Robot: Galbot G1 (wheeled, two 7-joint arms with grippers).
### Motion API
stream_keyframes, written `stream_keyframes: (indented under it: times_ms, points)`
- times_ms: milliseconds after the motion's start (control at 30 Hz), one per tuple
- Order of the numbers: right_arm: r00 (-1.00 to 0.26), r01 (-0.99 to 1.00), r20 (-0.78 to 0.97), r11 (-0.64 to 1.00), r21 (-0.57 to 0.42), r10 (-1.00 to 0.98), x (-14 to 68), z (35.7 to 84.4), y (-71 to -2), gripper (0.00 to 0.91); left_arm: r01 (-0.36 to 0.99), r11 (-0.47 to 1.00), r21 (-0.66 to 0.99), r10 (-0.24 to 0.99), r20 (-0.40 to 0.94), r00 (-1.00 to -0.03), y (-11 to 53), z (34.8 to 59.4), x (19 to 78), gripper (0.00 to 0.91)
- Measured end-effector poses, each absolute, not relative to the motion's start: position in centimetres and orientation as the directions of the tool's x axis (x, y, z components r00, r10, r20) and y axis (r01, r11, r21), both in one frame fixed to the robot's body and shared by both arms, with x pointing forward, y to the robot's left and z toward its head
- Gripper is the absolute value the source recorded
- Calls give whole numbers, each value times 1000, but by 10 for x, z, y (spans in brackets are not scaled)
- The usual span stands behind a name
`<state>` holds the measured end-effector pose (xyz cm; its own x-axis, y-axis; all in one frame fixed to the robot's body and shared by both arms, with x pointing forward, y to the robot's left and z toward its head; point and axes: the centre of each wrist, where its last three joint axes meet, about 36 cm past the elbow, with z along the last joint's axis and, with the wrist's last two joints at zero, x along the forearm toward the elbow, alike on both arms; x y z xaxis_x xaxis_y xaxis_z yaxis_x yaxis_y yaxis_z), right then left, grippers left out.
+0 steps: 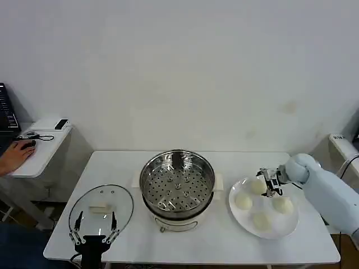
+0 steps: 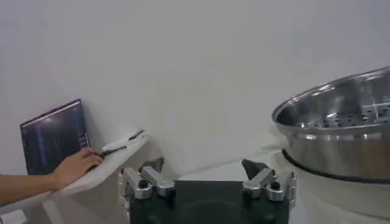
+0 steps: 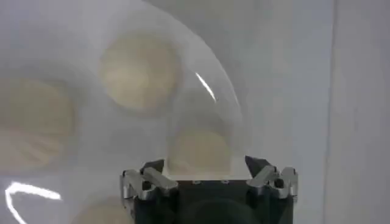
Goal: Take steamed baozi put them in steamer then cover it.
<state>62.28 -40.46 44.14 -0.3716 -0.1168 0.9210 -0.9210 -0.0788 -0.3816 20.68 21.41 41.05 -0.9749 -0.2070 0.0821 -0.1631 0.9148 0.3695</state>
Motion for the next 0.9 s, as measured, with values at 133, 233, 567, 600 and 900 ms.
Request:
stream_keyframes:
  times_ms: [133, 233, 567, 600, 900]
  points:
    - [-362, -926, 926, -77, -370, -107, 625, 439, -404, 736, -163, 915, 370, -207, 81, -975, 214, 410, 207, 907]
    - [-356, -928, 929, -75, -364, -101, 627, 438, -404, 675, -163, 915, 370, -207, 81, -975, 214, 410, 208, 907]
    - [-348, -931, 932, -79, -356, -100, 630, 447, -406, 625, -163, 915, 370, -206, 80, -975, 214, 411, 207, 907]
    - [-350, -930, 931, -79, -358, -101, 630, 450, -406, 625, -163, 915, 370, -206, 80, -975, 214, 411, 207, 907]
    - [-398, -907, 908, -94, -411, -129, 637, 498, -408, 625, -161, 915, 371, -204, 80, -976, 215, 411, 207, 907]
